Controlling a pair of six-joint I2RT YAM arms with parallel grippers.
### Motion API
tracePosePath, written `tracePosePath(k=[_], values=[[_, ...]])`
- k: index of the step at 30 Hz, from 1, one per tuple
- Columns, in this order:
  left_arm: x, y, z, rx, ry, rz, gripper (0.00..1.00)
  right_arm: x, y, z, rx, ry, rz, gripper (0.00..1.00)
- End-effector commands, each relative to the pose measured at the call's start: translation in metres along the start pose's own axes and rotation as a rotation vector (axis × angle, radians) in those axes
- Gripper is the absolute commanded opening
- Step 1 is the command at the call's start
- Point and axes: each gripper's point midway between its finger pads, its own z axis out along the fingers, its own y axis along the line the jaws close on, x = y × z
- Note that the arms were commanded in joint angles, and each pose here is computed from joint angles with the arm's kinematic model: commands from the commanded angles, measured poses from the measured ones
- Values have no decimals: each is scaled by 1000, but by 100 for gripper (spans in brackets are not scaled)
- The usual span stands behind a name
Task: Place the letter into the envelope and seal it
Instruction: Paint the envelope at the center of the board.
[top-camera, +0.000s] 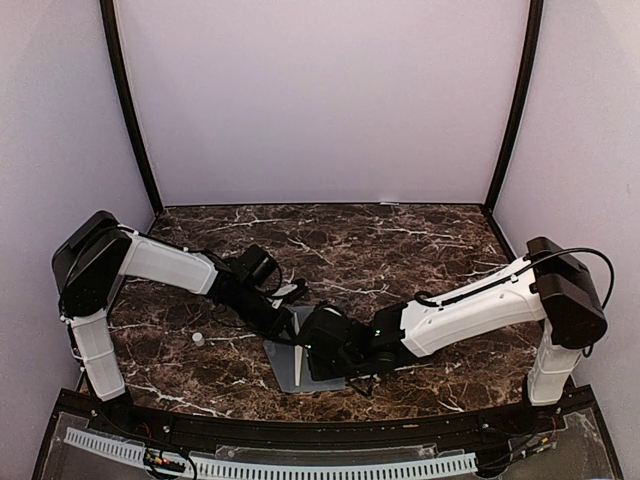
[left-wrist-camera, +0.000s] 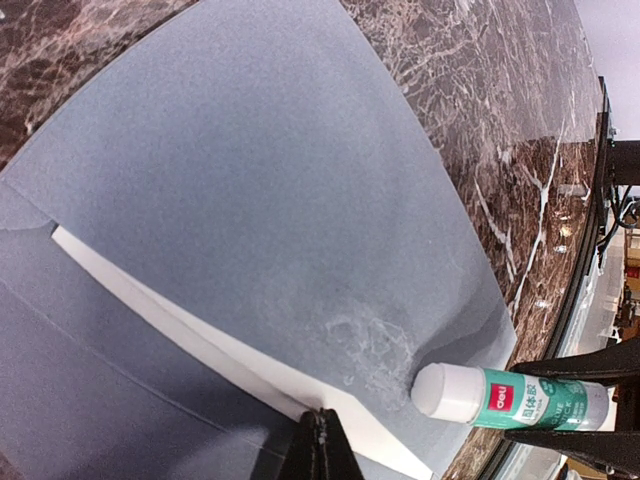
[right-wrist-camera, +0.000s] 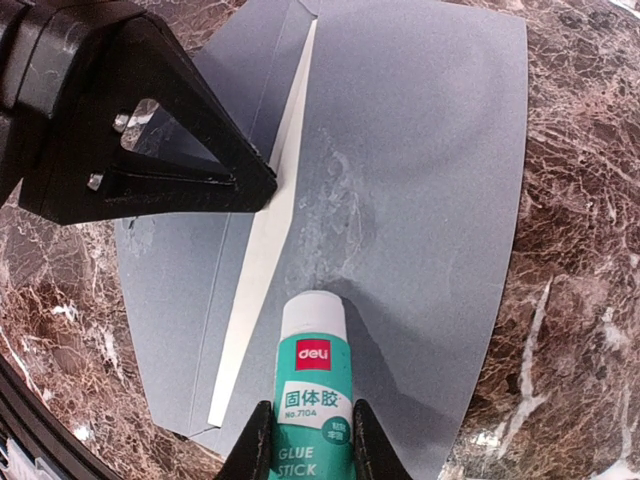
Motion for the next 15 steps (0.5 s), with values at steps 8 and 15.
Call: tracePosePath(k=[8, 15], values=[[31, 25, 16, -90, 101, -52, 0, 4, -9, 14, 48, 41, -20, 1], [31, 25, 16, -91, 103, -53, 0, -1, -18, 19, 84, 40, -12, 1]])
